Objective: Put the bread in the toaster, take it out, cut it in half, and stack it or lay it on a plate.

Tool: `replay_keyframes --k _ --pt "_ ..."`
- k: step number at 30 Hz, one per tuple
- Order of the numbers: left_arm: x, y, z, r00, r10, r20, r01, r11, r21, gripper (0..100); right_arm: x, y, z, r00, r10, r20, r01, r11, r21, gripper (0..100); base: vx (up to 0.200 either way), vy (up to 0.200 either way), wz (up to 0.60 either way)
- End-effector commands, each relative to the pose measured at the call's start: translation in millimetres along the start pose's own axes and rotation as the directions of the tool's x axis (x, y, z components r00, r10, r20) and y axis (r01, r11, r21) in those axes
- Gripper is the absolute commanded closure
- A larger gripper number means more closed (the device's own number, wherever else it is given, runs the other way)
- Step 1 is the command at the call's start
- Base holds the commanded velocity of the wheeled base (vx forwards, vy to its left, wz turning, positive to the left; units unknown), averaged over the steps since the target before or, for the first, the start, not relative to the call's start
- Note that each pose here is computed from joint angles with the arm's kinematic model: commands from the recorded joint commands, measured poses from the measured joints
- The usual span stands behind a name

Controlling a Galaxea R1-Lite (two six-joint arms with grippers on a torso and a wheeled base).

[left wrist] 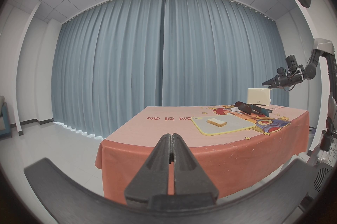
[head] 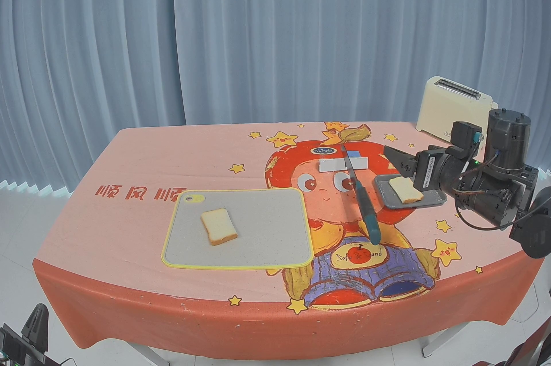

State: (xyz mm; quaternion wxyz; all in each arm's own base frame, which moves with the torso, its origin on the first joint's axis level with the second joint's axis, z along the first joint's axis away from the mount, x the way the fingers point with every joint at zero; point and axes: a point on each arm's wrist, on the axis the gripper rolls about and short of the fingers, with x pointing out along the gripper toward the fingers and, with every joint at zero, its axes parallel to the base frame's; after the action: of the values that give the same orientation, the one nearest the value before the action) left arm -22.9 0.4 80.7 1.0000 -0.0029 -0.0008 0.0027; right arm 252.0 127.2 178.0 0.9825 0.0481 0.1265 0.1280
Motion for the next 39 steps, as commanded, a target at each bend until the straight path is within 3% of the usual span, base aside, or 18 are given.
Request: replay_keyframes --k 1,10,14,18,22,24,29,33,38,39 --pt "1.0 0.1 -5.0 1.000 0.002 -0.014 -0.002 1.000 0.000 100 -7.6 7.0 -1.1 1.000 0.030 0.000 -0.030 1.000 -0.006 0 0.000 0.200 0.00" --pt "1.0 0.0 -5.0 1.000 -0.001 -0.014 0.001 1.000 0.001 100 -11.1 20.5 -11.3 0.996 0.078 -0.034 -0.079 0.997 -0.025 0 0.000 0.200 0.00" --pt "0.9 0.0 -4.9 1.000 -0.002 -0.011 0.002 1.000 0.003 100 -15.2 34.8 -17.7 0.990 0.127 -0.055 -0.129 0.991 -0.035 0 0.000 0.200 0.00" --pt "0.9 0.0 -4.9 1.000 -0.002 -0.011 0.002 1.000 0.003 100 -17.6 55.5 -35.3 0.974 0.191 -0.118 -0.199 0.978 -0.058 0 0.000 0.050 0.00" --pt "1.0 0.0 -4.8 1.000 -0.002 -0.012 0.002 1.000 0.003 100 -14.1 75.1 -39.9 0.961 0.240 -0.140 -0.253 0.964 -0.083 0 0.000 0.000 0.00" --pt "1.0 0.0 -4.8 1.000 -0.002 -0.012 0.002 1.000 0.003 100 -9.0 102.1 -37.7 0.946 0.274 -0.172 -0.294 0.950 -0.107 0 0.000 0.000 0.00" --pt "1.0 0.0 -4.8 1.000 -0.002 -0.012 0.002 1.000 0.003 100 9.0 127.2 -32.1 0.930 0.245 -0.273 -0.289 0.947 -0.137 0 0.000 0.000 0.00" --pt "1.0 0.0 -4.8 1.000 -0.002 -0.012 0.002 1.000 0.003 100 32.9 145.5 -30.8 0.923 0.248 -0.294 -0.298 0.945 -0.137 0 0.000 0.000 0.00" --pt "1.0 0.0 -4.8 1.000 -0.002 -0.012 0.002 1.000 0.003 100 56.3 162.9 -50.7 0.908 0.233 -0.349 -0.302 0.940 -0.157 0 0.000 0.000 0.00" --pt "1.0 0.0 -4.8 1.000 -0.002 -0.012 0.002 1.000 0.003 100 65.0 172.4 -62.5 0.899 0.230 -0.372 -0.309 0.936 -0.168 0 0.000 0.000 0.00"
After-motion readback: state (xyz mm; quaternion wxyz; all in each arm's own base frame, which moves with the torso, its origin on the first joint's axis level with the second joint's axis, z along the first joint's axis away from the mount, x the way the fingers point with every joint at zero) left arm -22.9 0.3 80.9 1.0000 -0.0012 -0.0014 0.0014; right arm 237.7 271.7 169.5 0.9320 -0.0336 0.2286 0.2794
